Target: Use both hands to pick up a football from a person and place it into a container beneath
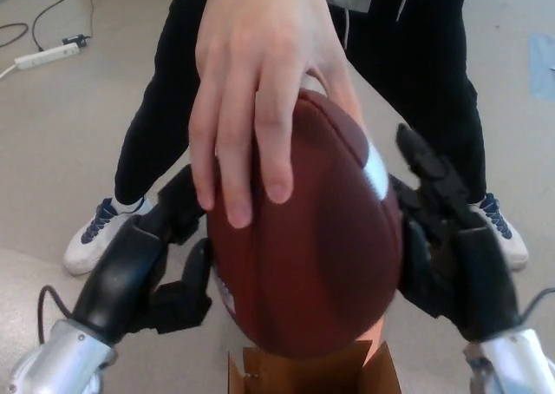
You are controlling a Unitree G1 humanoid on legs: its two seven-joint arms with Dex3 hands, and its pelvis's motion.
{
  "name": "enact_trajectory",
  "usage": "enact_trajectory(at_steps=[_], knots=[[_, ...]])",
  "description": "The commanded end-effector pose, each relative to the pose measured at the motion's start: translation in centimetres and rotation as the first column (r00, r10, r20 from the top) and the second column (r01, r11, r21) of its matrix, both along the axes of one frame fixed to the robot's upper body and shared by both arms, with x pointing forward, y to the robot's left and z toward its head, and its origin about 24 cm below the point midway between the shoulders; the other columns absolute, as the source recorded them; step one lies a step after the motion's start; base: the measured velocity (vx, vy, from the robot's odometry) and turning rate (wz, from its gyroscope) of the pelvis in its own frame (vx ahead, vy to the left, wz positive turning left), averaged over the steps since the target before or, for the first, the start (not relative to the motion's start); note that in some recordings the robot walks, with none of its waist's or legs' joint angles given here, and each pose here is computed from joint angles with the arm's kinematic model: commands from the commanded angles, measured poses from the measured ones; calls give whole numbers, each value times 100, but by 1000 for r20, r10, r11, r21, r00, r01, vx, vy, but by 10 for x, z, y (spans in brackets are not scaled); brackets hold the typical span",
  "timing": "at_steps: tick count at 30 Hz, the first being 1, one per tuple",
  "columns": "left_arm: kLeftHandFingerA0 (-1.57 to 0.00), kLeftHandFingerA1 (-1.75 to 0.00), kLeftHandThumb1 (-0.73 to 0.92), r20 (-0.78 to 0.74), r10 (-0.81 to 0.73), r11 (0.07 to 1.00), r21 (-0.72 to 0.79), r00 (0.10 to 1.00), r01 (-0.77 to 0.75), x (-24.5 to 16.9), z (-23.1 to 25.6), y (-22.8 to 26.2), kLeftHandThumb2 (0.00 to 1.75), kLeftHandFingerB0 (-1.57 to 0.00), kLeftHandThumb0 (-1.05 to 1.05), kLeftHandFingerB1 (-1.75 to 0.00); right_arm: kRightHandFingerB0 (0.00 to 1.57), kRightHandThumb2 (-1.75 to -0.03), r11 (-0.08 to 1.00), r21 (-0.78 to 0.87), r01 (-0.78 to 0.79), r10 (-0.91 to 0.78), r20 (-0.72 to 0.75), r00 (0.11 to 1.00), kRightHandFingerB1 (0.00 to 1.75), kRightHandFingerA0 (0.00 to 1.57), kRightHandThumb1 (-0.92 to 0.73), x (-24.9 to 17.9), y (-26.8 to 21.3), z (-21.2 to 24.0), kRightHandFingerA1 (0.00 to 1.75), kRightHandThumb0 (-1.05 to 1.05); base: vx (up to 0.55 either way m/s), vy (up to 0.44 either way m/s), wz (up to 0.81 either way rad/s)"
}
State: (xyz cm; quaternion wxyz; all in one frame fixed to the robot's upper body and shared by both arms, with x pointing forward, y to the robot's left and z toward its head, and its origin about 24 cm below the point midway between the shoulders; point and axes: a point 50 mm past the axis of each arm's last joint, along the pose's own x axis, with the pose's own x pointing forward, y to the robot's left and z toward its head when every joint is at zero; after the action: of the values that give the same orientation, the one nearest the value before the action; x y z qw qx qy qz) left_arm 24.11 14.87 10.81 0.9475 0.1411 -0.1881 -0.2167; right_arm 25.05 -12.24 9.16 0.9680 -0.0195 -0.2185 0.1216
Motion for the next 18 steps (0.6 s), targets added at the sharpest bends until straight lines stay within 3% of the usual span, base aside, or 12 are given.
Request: enact_trajectory(at_steps=[1, 2, 3, 4, 5, 6, 7, 8, 10, 11, 12, 18], knots=[[-13, -31, 84, -71, -44, 999, -11, 997, 44, -10, 7, -16, 116, 0, -90, -28, 0, -111, 989, 76, -127, 119, 102, 988, 20, 12, -76, -26, 3, 20, 36, -83, 0, 0, 0], [-13, -31, 84, -71, -44, 999, -9, 997, 44, -11, 7, -17, 116, 0, -90, -28, 0, -111, 989, 75, -131, 123, 102, 987, 20, 12, -76, -27, 4, 20, 36, -83, 0, 0, 0], [-15, -25, 90, -72, -46, 999, -11, 996, 45, -12, 8, -19, 75, -7, -89, -26, 0, -71, 988, 69, -136, 129, 102, 986, 18, 17, -92, -29, 5, 21, 26, -82, 0, 0, 0], [-15, -25, 90, -73, -47, 999, -13, 996, 46, -13, 8, -19, 75, -7, -89, -26, 0, -71, 988, 67, -138, 131, 101, 986, 18, 17, -92, -30, 5, 21, 26, -82, 0, 0, 0], [-12, -25, 92, -73, -53, 999, -13, 996, 52, -15, 8, -23, 74, -7, -84, -26, 0, -109, 987, 70, -148, 142, 88, 986, 20, 8, -74, -34, 10, 22, 33, -82, 0, 0, 0], [-13, -24, 88, -70, -58, 998, -14, 996, 57, -17, 9, -27, 78, -7, -88, -26, 0, -114, 989, 58, -134, 130, 76, 989, 16, 12, -80, -37, 15, 21, 27, -90, 0, 0, 0], [-13, -24, 88, -66, -63, 998, -16, 996, 62, -20, 9, -31, 78, -7, -88, -26, 0, -114, 992, 43, -114, 111, 65, 992, 16, 12, -80, -39, 19, 20, 27, -90, 0, 0, 0], [-16, -29, 83, -65, -63, 998, -19, 996, 62, -21, 10, -33, 114, 0, -90, -29, 6, -113, 994, 37, -106, 104, 60, 993, 18, 11, -80, -40, 23, 20, 26, -89, 0, 0, 0], [-4, -33, 75, -68, -64, 998, -32, 996, 62, -23, 11, -37, 113, -2, -76, -32, 8, -114, 996, 20, -90, 89, 46, 995, 18, 9, -82, -41, 29, 19, 21, -89, 0, 0, 0], [-7, -21, 91, -68, -64, 997, -39, 996, 61, -25, 11, -39, 74, -6, -83, -23, 8, -115, 997, 14, -82, 81, 42, 996, 15, 8, -85, -41, 33, 19, 12, -90, 0, 0, 0], [-9, -19, 83, -62, -63, 997, -49, 996, 60, -26, 11, -44, 114, -8, -88, -20, 4, -116, 998, 9, -69, 69, 35, 997, 13, 4, -86, -40, 40, 17, 10, -89, 0, 0, 0], [-1, -11, 84, -57, -44, 995, -94, 997, 39, -28, 9, -53, 115, -2, -87, -15, 0, -115, 994, 43, -105, 105, -8, 994, 17, 0, -81, -38, 57, 12, 15, -79, 0, 0, 0]])
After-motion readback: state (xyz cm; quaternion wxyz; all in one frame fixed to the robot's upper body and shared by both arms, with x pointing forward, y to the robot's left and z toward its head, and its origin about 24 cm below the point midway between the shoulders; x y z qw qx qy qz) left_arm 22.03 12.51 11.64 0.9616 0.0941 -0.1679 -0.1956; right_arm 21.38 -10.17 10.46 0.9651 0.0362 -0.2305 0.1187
